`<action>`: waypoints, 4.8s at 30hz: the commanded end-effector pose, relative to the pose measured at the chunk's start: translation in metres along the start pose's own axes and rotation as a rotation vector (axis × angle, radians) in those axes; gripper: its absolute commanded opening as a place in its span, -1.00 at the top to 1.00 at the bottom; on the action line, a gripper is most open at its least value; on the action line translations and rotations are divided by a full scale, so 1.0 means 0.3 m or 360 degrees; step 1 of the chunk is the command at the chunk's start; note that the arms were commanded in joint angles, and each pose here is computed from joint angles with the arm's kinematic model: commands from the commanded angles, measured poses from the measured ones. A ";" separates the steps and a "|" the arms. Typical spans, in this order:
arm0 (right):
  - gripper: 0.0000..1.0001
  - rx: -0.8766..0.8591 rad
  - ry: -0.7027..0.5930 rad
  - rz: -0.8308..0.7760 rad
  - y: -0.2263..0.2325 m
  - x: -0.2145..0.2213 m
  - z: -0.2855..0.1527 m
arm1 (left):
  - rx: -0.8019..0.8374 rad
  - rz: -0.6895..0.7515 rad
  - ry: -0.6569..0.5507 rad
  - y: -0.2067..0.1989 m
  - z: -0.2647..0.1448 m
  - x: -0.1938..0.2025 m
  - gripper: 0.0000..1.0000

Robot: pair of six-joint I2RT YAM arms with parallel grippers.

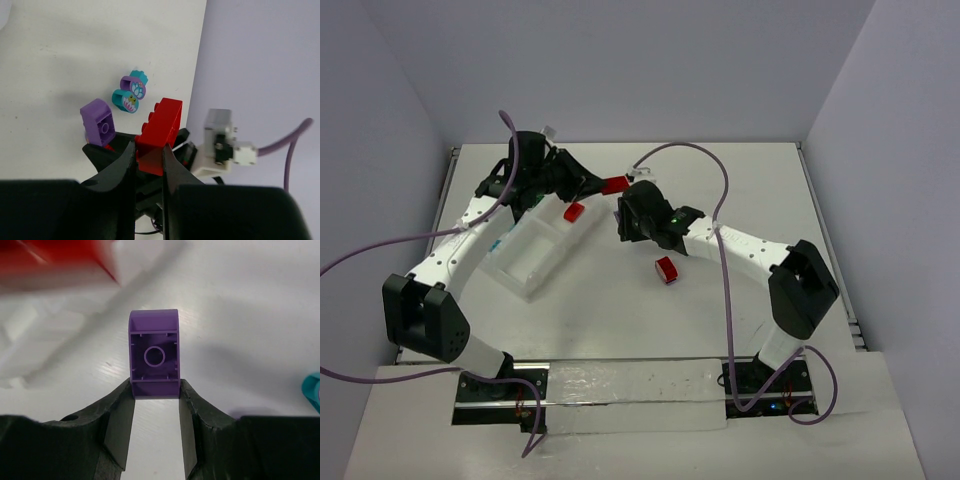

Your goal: Sort the legos into containers by color

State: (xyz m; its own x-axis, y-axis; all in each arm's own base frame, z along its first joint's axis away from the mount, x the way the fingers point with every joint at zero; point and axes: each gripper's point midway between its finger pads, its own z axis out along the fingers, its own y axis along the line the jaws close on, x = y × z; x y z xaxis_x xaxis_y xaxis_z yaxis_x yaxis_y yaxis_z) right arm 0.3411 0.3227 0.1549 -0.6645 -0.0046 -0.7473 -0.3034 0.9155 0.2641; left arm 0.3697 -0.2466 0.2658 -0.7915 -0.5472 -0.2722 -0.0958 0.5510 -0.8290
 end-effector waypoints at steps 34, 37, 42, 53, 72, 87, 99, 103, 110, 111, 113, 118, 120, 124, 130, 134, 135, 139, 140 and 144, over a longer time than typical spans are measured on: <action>1.00 0.0357 -0.0221 0.0147 -0.291 -0.063 -0.371 | -0.0874 0.0381 -0.0377 0.533 0.059 -0.319 0.30; 1.00 0.0346 -0.0243 0.0156 -0.285 -0.082 -0.389 | -0.0875 0.0407 -0.0371 0.521 0.050 -0.323 -0.40; 1.00 0.0264 -0.0262 0.0156 -0.251 -0.118 -0.415 | -0.0789 0.0485 -0.0418 0.405 -0.037 -0.339 -0.65; 1.00 -0.0382 -0.0174 -0.0009 0.001 -0.144 -0.455 | 0.0048 0.0783 -0.0168 0.023 -0.192 -0.147 -0.50; 1.00 -0.0509 -0.0129 -0.0053 0.050 -0.128 -0.451 | 0.0804 0.0560 0.0471 -0.201 -0.149 0.185 -0.53; 1.00 -0.0521 -0.0140 -0.0057 0.055 -0.138 -0.458 | 0.0677 0.0506 0.0684 -0.158 -0.028 0.291 -0.48; 1.00 -0.0456 -0.0166 -0.0079 0.032 -0.146 -0.449 | 0.0580 0.0517 0.0784 -0.129 0.022 0.333 -0.28; 1.00 -0.0388 -0.0197 -0.0082 0.006 -0.156 -0.444 | 0.0535 0.0522 0.0807 -0.112 0.028 0.339 -0.25; 1.00 -0.0315 -0.0242 -0.0108 -0.021 -0.174 -0.440 | 0.0552 0.0523 0.0839 -0.118 0.023 0.349 -0.01; 1.00 -0.0315 -0.0238 -0.0114 -0.021 -0.173 -0.437 | 0.0559 0.0522 0.0837 -0.122 0.021 0.348 0.00; 1.00 -0.0325 -0.0231 -0.0125 -0.013 -0.172 -0.433 | 0.0578 0.0507 0.0841 -0.127 0.024 0.349 -0.08; 1.00 -0.0339 -0.0216 -0.0139 -0.003 -0.162 -0.424 | 0.0603 0.0466 0.0848 -0.132 0.032 0.353 -0.19; 1.00 -0.0341 -0.0215 -0.0140 -0.001 -0.161 -0.424 | 0.0608 0.0459 0.0844 -0.134 0.036 0.352 -0.16; 1.00 -0.0345 -0.0197 -0.0149 0.003 -0.152 -0.418 | 0.0609 0.0436 0.0854 -0.136 0.049 0.353 0.03; 1.00 -0.0337 -0.0192 -0.0152 0.001 -0.144 -0.412 | 0.0616 0.0444 0.0876 -0.147 0.057 0.365 0.36; 1.00 -0.0330 -0.0193 -0.0152 -0.001 -0.145 -0.410 | 0.0602 0.0442 0.0884 -0.139 0.061 0.369 0.93; 0.90 -0.0323 -0.0188 -0.0148 -0.002 -0.143 -0.409 | 0.0596 0.0450 0.0879 -0.138 0.059 0.368 0.99; -0.89 -0.0217 -0.0178 -0.0135 -0.039 -0.152 -0.416 | 0.0431 0.0454 0.0797 -0.087 0.056 0.318 1.00; -0.98 -0.0209 -0.0173 -0.0153 -0.042 -0.154 -0.423 | 0.0418 0.0467 0.0762 -0.081 0.057 0.296 1.00; -1.00 -0.0062 -0.0199 -0.0278 -0.105 -0.204 -0.475 | 0.0200 0.0426 0.0595 0.015 0.029 0.180 1.00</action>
State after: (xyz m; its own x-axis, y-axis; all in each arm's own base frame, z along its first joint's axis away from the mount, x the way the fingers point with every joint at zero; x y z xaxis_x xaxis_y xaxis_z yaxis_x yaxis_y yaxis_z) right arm 0.2830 0.2537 0.2430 -0.5908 -0.0892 -0.8018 -0.4498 0.8615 0.2356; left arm 0.3103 -0.3167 0.2360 -0.9670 -0.0269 -0.2532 0.2154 0.4440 -0.8698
